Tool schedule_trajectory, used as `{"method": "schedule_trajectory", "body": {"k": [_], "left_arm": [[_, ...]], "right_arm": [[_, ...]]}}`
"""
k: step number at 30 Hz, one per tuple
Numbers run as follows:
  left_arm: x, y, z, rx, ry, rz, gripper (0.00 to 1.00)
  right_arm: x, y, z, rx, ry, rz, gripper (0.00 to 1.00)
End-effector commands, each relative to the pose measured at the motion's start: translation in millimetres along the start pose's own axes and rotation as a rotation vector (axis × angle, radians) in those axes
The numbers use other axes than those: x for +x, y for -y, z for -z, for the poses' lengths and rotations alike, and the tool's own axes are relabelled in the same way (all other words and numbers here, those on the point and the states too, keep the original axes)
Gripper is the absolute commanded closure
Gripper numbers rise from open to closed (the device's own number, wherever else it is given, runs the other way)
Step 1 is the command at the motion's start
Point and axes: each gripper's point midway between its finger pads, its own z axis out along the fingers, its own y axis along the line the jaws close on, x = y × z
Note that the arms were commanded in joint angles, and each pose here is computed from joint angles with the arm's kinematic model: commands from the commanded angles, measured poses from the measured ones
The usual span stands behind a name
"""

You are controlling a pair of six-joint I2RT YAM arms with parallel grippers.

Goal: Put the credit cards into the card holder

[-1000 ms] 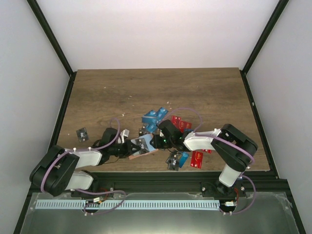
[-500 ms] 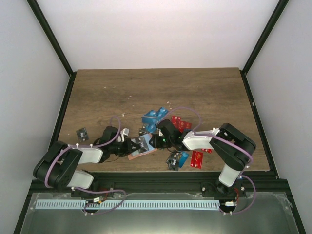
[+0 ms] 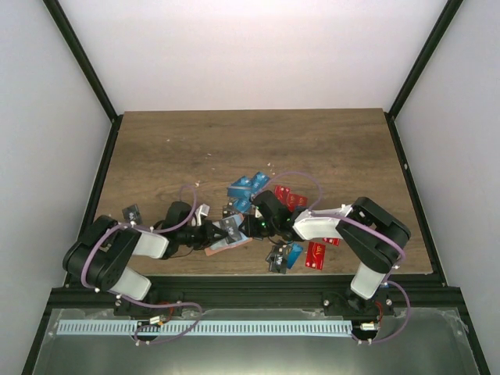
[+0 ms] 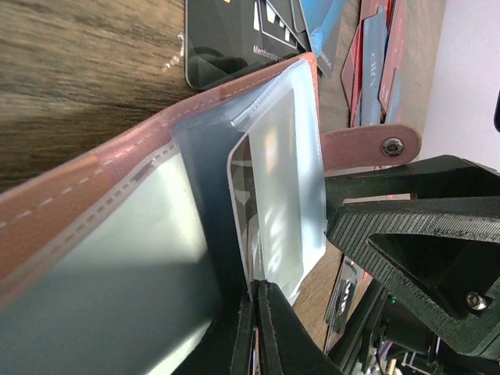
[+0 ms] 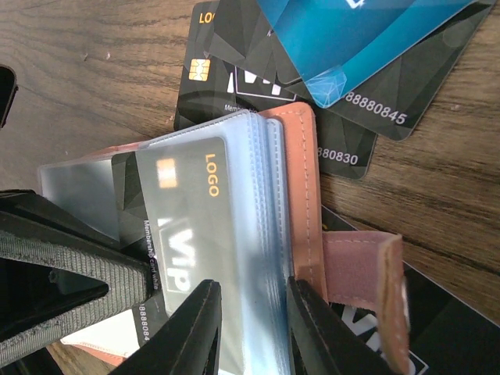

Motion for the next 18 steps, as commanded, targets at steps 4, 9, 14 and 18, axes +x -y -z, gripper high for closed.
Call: {"method": "schedule_trajectory", "body": {"k": [4, 9, 14, 18], "left_arm": [[-6, -6, -6, -0.023, 0.022, 0.031, 0.96], [-6, -4, -11, -0.018, 0.019, 0.039, 0.96], [-6, -1, -15, -0.006, 0.018, 0.05, 0.96], [-5, 1, -18, -0.001, 0.018, 0.053, 0.96]], "right_arm": [[18, 1, -6, -0.011, -0.076, -0.02, 0.75], [18, -1, -5, -0.022, -0.078, -0.023, 0.75], [17, -3, -3, -0.029, -0.074, -0.024, 0.74], [18, -3, -3, -0.034, -0.075, -0.025, 0.74]]}}
